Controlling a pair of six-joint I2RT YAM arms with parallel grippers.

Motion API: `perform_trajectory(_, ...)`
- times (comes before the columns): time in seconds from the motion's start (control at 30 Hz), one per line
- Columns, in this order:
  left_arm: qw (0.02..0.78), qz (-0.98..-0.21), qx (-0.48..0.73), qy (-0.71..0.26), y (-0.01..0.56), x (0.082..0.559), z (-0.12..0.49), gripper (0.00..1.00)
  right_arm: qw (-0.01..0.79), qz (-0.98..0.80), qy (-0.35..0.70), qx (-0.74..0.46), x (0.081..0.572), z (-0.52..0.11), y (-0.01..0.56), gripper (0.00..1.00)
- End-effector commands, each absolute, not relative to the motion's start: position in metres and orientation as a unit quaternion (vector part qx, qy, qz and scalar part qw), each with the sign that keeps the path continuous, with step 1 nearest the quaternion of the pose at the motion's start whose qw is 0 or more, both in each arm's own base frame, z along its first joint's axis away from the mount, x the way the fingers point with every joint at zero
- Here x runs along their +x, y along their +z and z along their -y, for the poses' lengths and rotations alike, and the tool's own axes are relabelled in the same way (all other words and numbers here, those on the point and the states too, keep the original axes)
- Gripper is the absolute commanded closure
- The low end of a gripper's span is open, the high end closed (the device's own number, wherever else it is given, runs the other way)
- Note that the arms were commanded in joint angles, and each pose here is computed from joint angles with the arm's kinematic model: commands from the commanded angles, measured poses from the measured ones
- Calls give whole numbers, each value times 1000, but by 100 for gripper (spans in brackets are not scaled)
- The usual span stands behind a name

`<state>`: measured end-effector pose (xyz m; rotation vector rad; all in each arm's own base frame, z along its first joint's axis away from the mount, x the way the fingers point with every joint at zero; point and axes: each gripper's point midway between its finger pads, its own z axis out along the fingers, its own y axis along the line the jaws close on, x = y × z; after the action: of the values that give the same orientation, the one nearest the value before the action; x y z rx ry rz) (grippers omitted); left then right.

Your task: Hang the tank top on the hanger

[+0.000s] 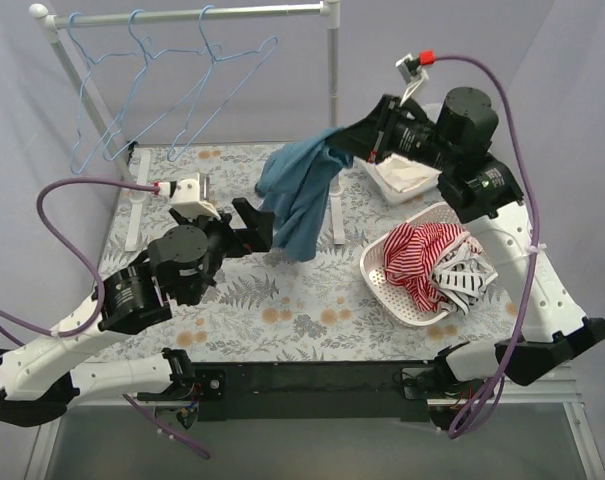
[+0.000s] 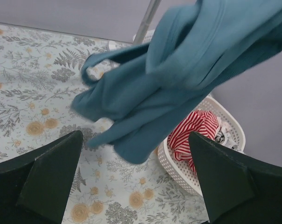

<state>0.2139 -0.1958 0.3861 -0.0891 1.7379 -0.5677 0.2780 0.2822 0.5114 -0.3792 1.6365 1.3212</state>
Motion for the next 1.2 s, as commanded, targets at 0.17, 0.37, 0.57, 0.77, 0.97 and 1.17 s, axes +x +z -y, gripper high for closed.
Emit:
perform_trajectory(0.17,589,-774,-68,-222,357,208,174,2,314,-812,478,-111,246,-251,256,70)
perform_trajectory(0.37,506,-840,-72,-182,264,202,191,2,287,-865,396,-113,215,-239,185,45)
perform_trajectory(0.57,453,-874,-116,-136,195,216,179,11,296,-886,322,-152,193,-262,165,43)
perform_trajectory(0.77,407,-888,-160,-144,152,251,156,31,271,-906,280,-167,181,-290,124,46)
perform_trajectory(0.97,371,-905,-176,-110,114,262,157,42,283,-914,253,-143,187,-282,101,46)
perform_trajectory(1.17,359,-903,-224,-79,85,260,139,45,275,-914,267,-134,179,-281,86,43)
